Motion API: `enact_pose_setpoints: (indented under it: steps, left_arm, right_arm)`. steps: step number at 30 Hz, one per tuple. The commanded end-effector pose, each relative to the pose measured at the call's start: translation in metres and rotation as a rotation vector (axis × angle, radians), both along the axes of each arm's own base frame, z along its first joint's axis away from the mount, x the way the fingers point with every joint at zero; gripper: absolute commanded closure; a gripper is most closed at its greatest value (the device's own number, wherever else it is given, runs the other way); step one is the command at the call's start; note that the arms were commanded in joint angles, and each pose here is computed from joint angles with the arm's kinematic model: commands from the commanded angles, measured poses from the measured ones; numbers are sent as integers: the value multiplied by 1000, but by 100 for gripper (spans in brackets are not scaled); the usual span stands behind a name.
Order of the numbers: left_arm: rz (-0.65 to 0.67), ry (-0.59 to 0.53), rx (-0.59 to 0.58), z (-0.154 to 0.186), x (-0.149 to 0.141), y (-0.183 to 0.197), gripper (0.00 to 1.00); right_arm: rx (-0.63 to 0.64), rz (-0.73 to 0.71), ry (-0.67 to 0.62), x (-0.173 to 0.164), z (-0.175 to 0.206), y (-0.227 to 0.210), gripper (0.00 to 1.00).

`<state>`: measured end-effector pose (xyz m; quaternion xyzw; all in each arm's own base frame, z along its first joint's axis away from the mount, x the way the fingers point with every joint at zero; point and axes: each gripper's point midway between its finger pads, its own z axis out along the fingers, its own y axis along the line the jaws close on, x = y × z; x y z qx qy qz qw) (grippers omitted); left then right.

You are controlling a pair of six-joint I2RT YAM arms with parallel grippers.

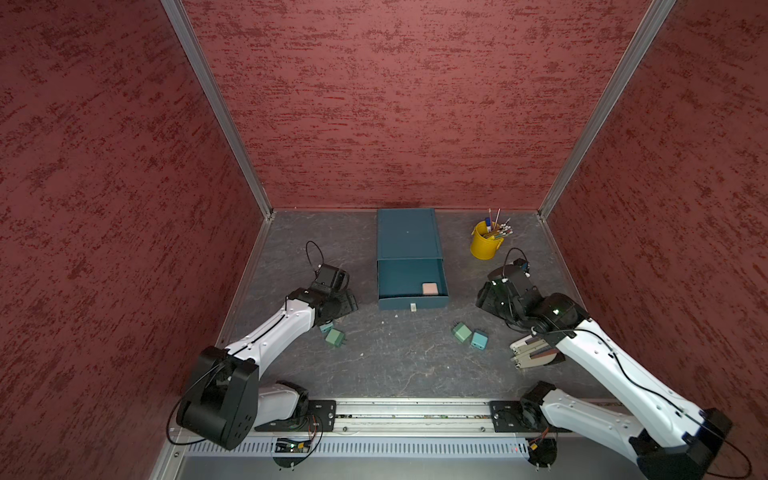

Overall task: Place the plugs into the drawer by color
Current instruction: Pick up the plug from the center of the board.

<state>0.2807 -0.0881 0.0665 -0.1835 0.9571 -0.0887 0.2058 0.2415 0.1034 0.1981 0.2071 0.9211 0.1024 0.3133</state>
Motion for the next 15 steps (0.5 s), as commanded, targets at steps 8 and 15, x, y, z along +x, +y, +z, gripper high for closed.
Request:
enact_pose_setpoints:
  steps: [8,15]
  left_arm:
    - [-17,-8,-3,-4,19,-4,27]
    - [-20,54,60,-19,12,2,40]
  right_arm:
    - [90,-23,-33,-1,3,4,39]
    - [95,-31,-36,-1,3,3,40]
